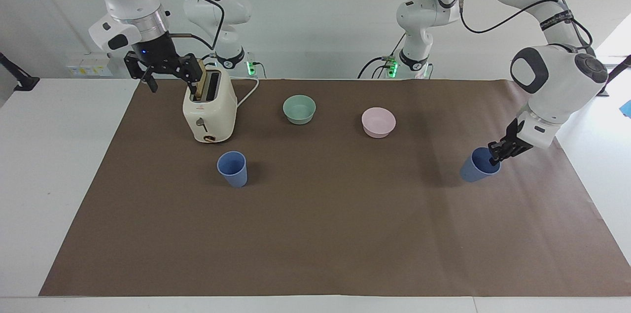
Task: Stack blue cups with both arms
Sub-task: 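Carry the blue cup with the left gripper toward the table center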
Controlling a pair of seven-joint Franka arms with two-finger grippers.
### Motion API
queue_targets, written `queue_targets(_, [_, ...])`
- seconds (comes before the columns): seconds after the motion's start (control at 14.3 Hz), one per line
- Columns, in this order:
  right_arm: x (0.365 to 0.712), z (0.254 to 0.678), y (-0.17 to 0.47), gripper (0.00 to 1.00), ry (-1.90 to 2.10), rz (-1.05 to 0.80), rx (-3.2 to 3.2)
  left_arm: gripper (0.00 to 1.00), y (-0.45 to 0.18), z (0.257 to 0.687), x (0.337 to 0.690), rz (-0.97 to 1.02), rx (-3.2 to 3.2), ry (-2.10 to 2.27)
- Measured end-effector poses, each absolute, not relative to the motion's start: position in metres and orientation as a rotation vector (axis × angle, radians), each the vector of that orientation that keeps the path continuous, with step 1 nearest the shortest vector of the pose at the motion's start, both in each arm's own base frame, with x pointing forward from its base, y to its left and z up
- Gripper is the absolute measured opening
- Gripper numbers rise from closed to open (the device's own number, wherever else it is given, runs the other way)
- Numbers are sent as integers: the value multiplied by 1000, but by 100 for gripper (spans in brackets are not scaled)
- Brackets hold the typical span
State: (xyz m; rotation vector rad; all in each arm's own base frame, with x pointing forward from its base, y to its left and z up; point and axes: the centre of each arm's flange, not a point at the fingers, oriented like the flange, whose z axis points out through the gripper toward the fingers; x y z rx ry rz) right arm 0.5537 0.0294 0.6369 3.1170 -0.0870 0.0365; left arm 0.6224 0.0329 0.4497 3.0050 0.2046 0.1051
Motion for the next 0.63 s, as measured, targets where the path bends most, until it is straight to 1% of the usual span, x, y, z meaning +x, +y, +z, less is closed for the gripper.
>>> queue_targets(0.14, [554,637,29,100,-87,37,3117,4,3,471,629,137,2980,272])
queue_targets(0.28, [554,637,29,100,-87,37,3117,4,-56,478,630,144,2958,343])
queue_targets(0.42, [554,637,29,100,-87,37,3117,4,-122,480,623,150,2941,374])
queue_targets(0.63, [554,637,29,100,-87,37,3117,4,-204,476,607,175,2946,388])
